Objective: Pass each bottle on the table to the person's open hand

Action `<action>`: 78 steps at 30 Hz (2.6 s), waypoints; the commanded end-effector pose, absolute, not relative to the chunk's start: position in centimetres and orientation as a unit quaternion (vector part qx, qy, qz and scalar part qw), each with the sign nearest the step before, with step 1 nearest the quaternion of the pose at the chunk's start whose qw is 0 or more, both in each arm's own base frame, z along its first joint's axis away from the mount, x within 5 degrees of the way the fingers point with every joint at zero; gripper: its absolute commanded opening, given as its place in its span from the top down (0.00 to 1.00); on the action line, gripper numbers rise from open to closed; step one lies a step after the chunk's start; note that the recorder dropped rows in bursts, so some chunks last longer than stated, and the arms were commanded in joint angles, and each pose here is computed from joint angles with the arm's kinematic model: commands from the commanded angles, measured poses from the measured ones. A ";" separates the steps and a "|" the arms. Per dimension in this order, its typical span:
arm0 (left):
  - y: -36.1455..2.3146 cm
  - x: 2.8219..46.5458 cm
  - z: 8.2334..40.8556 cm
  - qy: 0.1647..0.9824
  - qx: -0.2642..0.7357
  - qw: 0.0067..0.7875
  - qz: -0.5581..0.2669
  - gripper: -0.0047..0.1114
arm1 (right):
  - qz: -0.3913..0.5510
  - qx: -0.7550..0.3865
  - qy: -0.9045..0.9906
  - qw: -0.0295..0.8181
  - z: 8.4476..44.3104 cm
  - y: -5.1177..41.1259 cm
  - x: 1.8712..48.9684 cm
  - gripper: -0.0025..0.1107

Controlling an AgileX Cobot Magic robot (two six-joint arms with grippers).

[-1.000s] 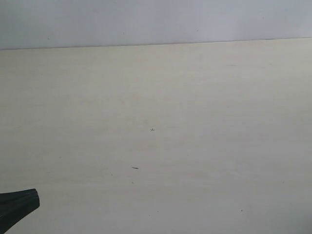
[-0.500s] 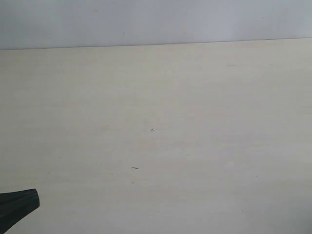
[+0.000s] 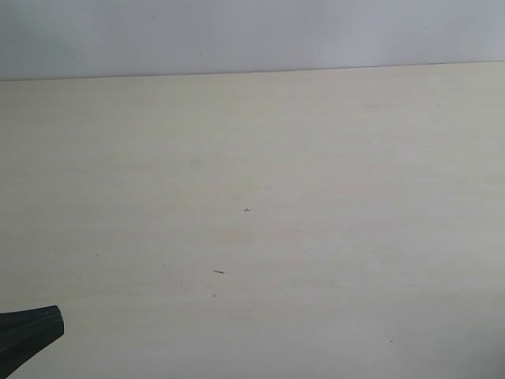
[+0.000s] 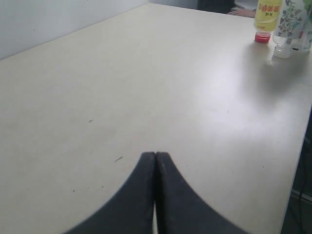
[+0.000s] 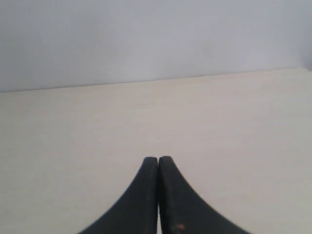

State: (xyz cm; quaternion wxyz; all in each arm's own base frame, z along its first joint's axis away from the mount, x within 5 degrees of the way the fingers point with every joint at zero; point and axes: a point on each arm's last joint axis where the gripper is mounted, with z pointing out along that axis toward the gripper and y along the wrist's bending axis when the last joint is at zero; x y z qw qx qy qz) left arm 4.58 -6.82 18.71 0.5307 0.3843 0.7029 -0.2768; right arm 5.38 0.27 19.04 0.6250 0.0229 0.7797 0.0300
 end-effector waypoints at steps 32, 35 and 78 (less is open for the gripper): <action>-6.8 4.5 18.7 0.700 0.383 0.534 -0.280 0.96 | 0.032 0.043 0.771 0.635 18.8 0.1 5.5 0.98; -6.8 4.5 18.7 0.700 0.383 0.534 -0.280 0.96 | 0.032 0.043 0.771 0.635 18.8 0.1 5.5 0.98; 0.2 5.4 18.1 0.795 -0.004 0.606 -0.032 0.96 | 0.032 0.043 0.771 0.635 18.8 0.1 5.5 0.98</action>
